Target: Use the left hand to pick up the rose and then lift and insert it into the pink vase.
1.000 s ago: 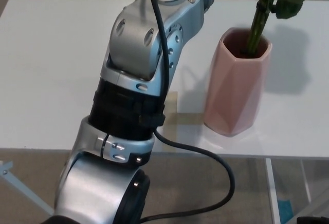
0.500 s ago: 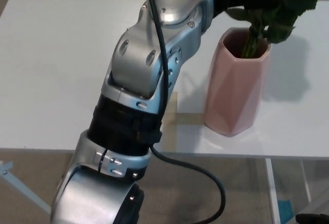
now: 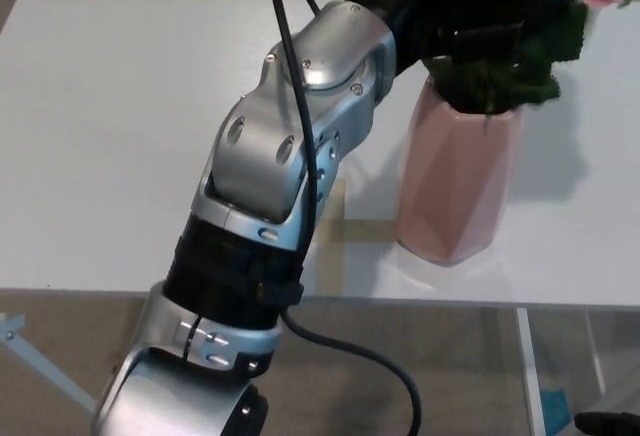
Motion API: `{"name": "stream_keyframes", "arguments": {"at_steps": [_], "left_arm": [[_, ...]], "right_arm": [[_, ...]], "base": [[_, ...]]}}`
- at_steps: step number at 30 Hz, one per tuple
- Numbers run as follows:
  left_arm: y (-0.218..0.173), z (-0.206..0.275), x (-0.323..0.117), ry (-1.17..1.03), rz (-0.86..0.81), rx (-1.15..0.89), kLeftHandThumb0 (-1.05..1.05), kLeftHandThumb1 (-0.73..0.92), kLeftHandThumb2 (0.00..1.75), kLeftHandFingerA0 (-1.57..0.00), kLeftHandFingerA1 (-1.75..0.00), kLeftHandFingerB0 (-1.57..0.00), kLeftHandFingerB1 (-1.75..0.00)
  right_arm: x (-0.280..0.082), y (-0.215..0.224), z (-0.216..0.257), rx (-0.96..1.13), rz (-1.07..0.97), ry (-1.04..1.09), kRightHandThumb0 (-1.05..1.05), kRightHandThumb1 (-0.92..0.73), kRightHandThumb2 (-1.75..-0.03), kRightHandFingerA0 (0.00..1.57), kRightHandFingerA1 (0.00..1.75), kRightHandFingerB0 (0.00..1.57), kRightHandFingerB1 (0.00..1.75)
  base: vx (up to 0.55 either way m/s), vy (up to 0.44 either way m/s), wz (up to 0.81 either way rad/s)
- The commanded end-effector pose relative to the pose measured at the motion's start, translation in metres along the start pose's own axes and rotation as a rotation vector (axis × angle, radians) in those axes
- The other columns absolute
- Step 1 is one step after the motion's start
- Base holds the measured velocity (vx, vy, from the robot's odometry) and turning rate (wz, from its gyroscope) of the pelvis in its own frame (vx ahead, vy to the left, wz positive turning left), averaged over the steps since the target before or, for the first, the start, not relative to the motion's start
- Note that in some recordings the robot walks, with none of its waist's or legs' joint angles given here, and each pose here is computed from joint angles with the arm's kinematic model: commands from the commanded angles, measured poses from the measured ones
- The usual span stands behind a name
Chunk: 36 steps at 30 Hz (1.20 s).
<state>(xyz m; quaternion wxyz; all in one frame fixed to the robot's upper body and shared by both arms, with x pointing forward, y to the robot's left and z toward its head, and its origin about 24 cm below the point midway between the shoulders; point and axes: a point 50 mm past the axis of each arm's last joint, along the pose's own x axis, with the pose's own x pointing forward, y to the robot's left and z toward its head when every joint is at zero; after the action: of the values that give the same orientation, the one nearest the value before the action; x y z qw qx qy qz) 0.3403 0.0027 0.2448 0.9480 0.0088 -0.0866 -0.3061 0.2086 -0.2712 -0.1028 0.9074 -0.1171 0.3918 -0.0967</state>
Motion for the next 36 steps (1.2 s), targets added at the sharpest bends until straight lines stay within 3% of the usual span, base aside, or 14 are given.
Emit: {"name": "stream_keyframes", "arguments": {"at_steps": [1, 9, 36], "left_arm": [[-0.002, -0.003, -0.002, 0.082, -0.161, 0.054, -0.92, 0.49, 0.59, 0.0, 0.0, 0.0, 0.0], [0.002, -0.001, -0.007, 0.116, -0.237, 0.124, -0.89, 0.52, 0.58, 0.0, 0.0, 0.0, 0.0], [0.045, 0.01, -0.036, 0.09, -0.22, 0.117, -0.81, 0.52, 0.55, 0.0, 0.0, 0.0, 0.0]], "right_arm": [[0.0, -0.003, -0.002, 0.003, -0.002, 0.011, -0.24, -0.55, -0.56, 0.68, 0.5, 0.61, 0.46], [0.0, -0.003, -0.001, 0.006, 0.0, 0.013, -0.24, -0.55, -0.56, 0.68, 0.5, 0.61, 0.46], [-0.001, -0.003, -0.006, 0.008, -0.004, 0.026, -0.24, -0.55, -0.55, 0.69, 0.5, 0.62, 0.46]], "base": [[0.0, 0.0, 0.0], [0.0, 0.0, 0.0], [0.0, 0.0, 0.0]]}}
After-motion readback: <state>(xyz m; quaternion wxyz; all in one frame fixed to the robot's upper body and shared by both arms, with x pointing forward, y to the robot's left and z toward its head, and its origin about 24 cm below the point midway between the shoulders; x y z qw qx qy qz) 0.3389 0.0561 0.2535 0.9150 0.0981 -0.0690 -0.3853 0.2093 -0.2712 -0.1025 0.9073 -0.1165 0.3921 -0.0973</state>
